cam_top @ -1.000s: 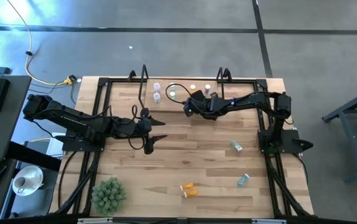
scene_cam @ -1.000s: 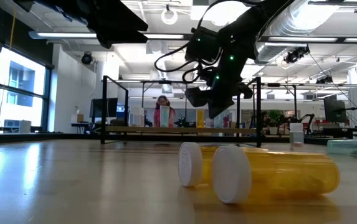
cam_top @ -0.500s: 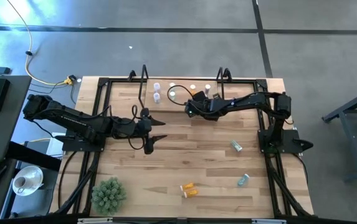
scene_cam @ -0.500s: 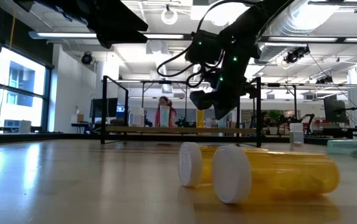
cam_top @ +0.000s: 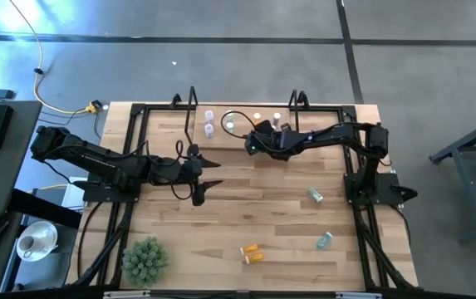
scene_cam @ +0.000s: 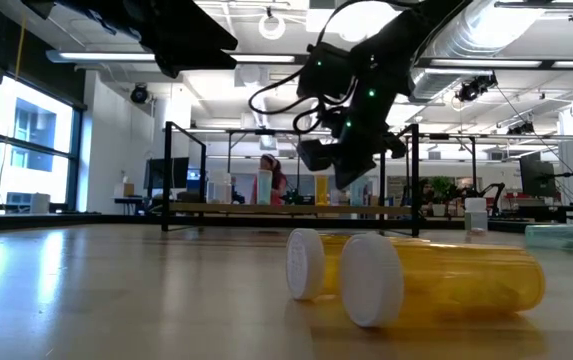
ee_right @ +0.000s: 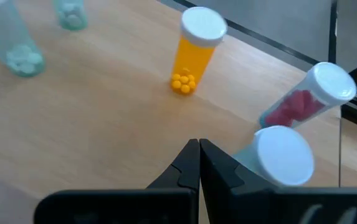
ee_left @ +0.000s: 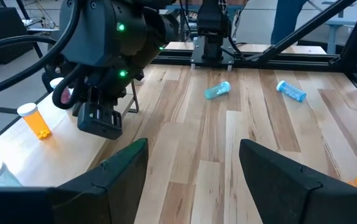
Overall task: Pick and place medicine bottles onto shelf by color
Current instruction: Put the top blue pill bottle on the shelf aligned with the other blue pill bottle
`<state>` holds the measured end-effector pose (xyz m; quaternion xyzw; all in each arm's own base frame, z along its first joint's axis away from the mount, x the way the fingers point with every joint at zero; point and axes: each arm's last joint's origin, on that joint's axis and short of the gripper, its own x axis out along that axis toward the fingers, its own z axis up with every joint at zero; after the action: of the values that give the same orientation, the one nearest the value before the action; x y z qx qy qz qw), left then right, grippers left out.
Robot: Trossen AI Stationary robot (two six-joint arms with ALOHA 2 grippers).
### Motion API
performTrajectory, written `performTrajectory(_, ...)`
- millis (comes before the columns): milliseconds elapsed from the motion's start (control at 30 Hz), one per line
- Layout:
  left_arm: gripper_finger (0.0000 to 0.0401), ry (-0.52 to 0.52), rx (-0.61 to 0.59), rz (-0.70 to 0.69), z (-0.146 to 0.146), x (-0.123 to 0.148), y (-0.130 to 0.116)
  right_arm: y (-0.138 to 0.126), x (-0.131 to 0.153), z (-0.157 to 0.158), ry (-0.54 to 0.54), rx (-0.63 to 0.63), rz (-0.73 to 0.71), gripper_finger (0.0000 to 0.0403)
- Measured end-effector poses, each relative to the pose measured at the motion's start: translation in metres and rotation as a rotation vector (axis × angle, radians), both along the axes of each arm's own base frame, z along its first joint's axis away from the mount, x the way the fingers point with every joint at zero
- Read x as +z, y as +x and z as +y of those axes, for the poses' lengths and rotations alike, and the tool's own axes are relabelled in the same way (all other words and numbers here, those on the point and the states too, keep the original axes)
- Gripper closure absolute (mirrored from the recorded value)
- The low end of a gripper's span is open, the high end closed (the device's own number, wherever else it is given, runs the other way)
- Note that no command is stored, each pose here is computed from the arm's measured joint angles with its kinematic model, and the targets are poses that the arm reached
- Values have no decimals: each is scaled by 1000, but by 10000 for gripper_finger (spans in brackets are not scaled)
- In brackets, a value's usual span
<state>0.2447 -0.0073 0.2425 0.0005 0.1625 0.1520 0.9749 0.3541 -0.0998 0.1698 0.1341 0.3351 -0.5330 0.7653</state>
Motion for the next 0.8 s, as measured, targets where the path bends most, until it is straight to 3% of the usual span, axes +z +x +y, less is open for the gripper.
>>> performTrajectory(800, 160, 0, 0, 0, 0, 0, 0, -11, -4, -3, 3, -52, 96, 403)
